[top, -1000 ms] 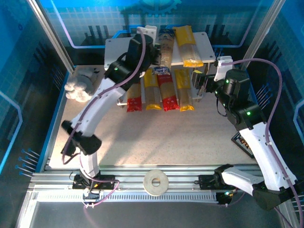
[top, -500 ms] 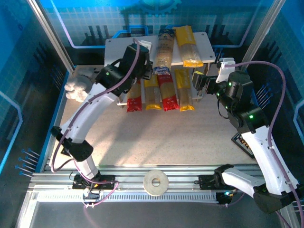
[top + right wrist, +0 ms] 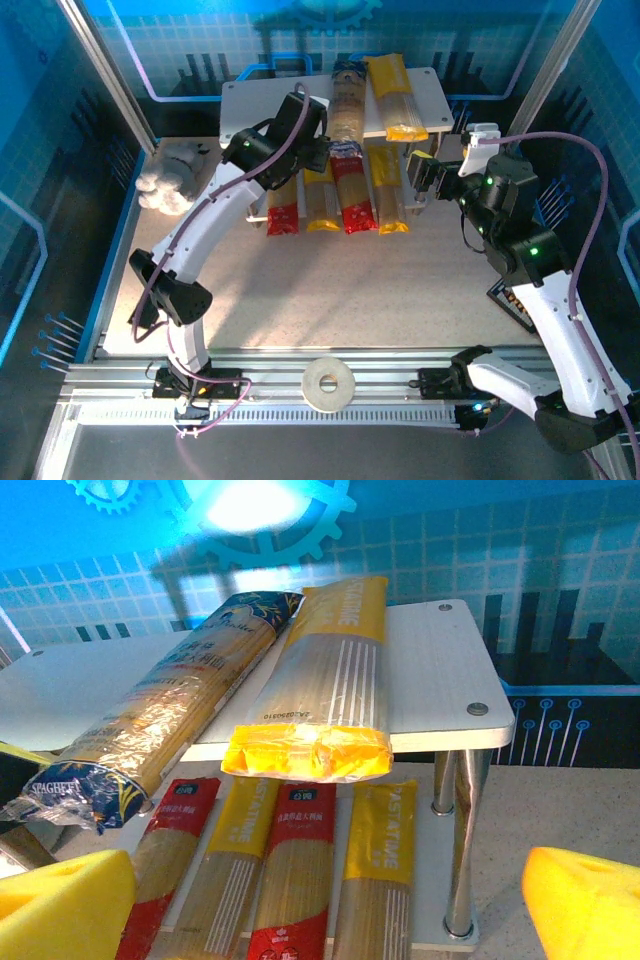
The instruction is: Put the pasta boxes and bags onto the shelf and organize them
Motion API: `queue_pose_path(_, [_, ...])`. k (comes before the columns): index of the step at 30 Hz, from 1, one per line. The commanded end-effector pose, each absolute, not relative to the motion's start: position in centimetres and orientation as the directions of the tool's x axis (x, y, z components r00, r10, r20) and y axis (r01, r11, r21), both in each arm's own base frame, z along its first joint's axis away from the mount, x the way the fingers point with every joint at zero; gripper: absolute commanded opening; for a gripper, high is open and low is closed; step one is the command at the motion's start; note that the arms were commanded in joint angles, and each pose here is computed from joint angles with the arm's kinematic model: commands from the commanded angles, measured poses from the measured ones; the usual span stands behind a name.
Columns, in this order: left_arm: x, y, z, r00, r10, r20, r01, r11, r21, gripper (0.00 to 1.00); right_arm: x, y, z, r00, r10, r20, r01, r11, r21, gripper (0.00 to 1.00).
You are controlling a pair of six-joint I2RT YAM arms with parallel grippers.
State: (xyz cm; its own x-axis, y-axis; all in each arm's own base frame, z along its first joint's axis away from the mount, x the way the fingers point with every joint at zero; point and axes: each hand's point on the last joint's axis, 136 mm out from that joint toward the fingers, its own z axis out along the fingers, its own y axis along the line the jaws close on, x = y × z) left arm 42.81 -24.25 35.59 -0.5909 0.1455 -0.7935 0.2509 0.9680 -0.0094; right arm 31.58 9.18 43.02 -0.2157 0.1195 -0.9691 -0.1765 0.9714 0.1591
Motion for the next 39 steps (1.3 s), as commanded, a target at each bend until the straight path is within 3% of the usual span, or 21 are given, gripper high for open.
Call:
queue_pose_path(1, [42.8, -26.2, 37.4, -0.564, 0.091, -0.821, 0.303, 0.947, -0.103, 0.15, 31.5, 9.2, 42.9, -0.219, 0.131, -0.967, -0.175, 0.970, 0.171, 1.00])
queue_pose_path(12, [43.9, -27.9, 36.7, -0.568, 0.083, -0.819, 0.333, 0.933, -0.137, 0.18, 31.5, 8.9, 42.5, -0.221, 0.119, -0.968, -0.161, 0.975, 0.156, 1.00])
queue_pose_path(16, [43.5, -26.1, 37.9, -0.540, 0.081, -0.838, 0.301, 0.948, -0.103, 0.24, 31.5, 8.7, 42.7, -0.217, 0.109, -0.970, -0.153, 0.978, 0.144, 1.00])
queue_pose_path(27, [37.6, -20.1, 39.0, -0.491, 0.046, -0.870, 0.266, 0.959, -0.099, 0.30, 31.1, 8.9, 40.9, -0.266, 0.092, -0.959, -0.160, 0.977, 0.138, 0.94])
queue_pose_path(31, [34.6, -15.4, 35.3, -0.523, -0.018, -0.852, 0.178, 0.975, -0.130, 0.33, 30.5, 7.0, 37.7, -0.334, 0.067, -0.940, -0.064, 0.994, 0.093, 0.96])
queue_pose_path(35, [31.9, -9.6, 30.0, -0.562, -0.111, -0.820, 0.038, 0.986, -0.160, 0.34, 29.5, 5.6, 31.4, -0.474, 0.074, -0.877, 0.016, 0.997, 0.075, 0.98])
queue_pose_path(37, [30.8, -7.2, 27.7, -0.544, -0.154, -0.825, -0.025, 0.986, -0.167, 0.41, 29.0, 5.1, 27.6, -0.536, 0.095, -0.839, 0.048, 0.996, 0.081, 1.00])
queue_pose_path(39, [30.3, -5.7, 26.3, -0.509, -0.181, -0.841, -0.056, 0.982, -0.178, 0.56, 28.6, 4.3, 24.8, -0.564, 0.129, -0.816, 0.094, 0.991, 0.091, 1.00])
